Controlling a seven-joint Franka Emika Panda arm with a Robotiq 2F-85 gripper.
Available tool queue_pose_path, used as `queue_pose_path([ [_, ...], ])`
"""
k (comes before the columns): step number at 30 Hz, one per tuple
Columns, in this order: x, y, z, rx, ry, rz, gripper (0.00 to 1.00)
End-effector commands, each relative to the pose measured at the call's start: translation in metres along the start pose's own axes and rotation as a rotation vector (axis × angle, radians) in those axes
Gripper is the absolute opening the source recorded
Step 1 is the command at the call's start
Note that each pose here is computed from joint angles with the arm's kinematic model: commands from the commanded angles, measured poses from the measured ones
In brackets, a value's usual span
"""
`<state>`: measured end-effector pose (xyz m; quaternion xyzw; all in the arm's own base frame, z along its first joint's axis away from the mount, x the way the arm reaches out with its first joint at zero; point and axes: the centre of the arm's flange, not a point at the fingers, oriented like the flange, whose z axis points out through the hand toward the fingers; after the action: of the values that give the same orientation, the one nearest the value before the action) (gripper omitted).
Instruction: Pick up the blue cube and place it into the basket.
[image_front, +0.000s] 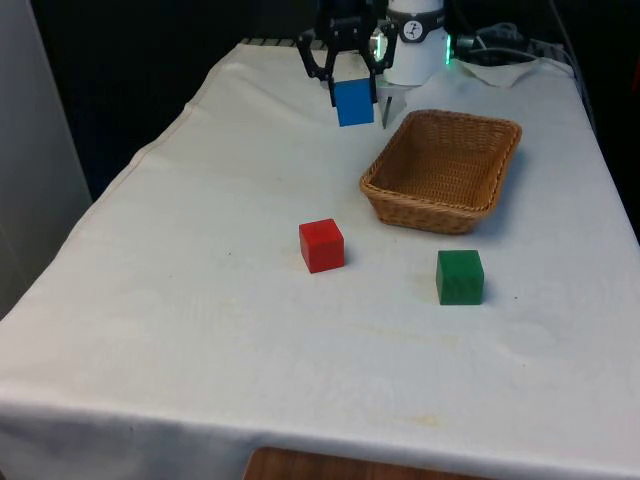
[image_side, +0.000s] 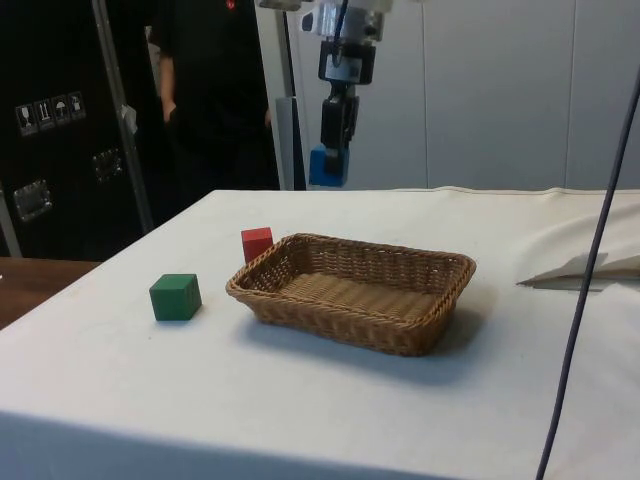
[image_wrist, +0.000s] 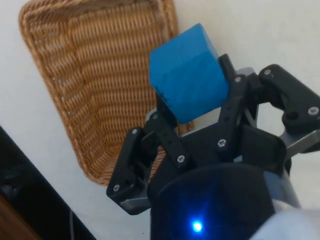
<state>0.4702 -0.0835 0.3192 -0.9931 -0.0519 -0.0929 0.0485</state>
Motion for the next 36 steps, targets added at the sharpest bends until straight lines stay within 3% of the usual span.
queue_pose_path([
  [1, -0.001, -0.006, 0.001, -0.009, -0.003, 0.002, 0.02],
  [7, 0.0, -0.017, 0.003, 0.007, -0.007, -0.005, 0.02],
  [8, -0.002, -0.022, 0.004, -0.003, -0.009, -0.003, 0.02],
  [15, -0.009, -0.047, 0.011, 0.005, -0.029, -0.011, 0.02],
  [16, -0.007, -0.047, 0.011, 0.019, -0.03, -0.015, 0.02],
  [17, -0.009, -0.05, 0.012, 0.006, -0.032, -0.013, 0.02],
  [24, -0.015, -0.069, 0.021, 0.011, -0.052, -0.018, 0.02],
  [26, -0.015, -0.073, 0.022, 0.026, -0.061, -0.024, 0.02],
  [27, -0.017, -0.079, 0.026, 0.013, -0.062, -0.022, 0.02],
  [33, -0.02, -0.094, 0.04, 0.009, -0.085, -0.027, 0.02],
  [34, -0.02, -0.094, 0.037, 0.026, -0.084, -0.03, 0.02],
  [36, -0.02, -0.097, 0.043, 0.004, -0.09, -0.03, 0.02],
])
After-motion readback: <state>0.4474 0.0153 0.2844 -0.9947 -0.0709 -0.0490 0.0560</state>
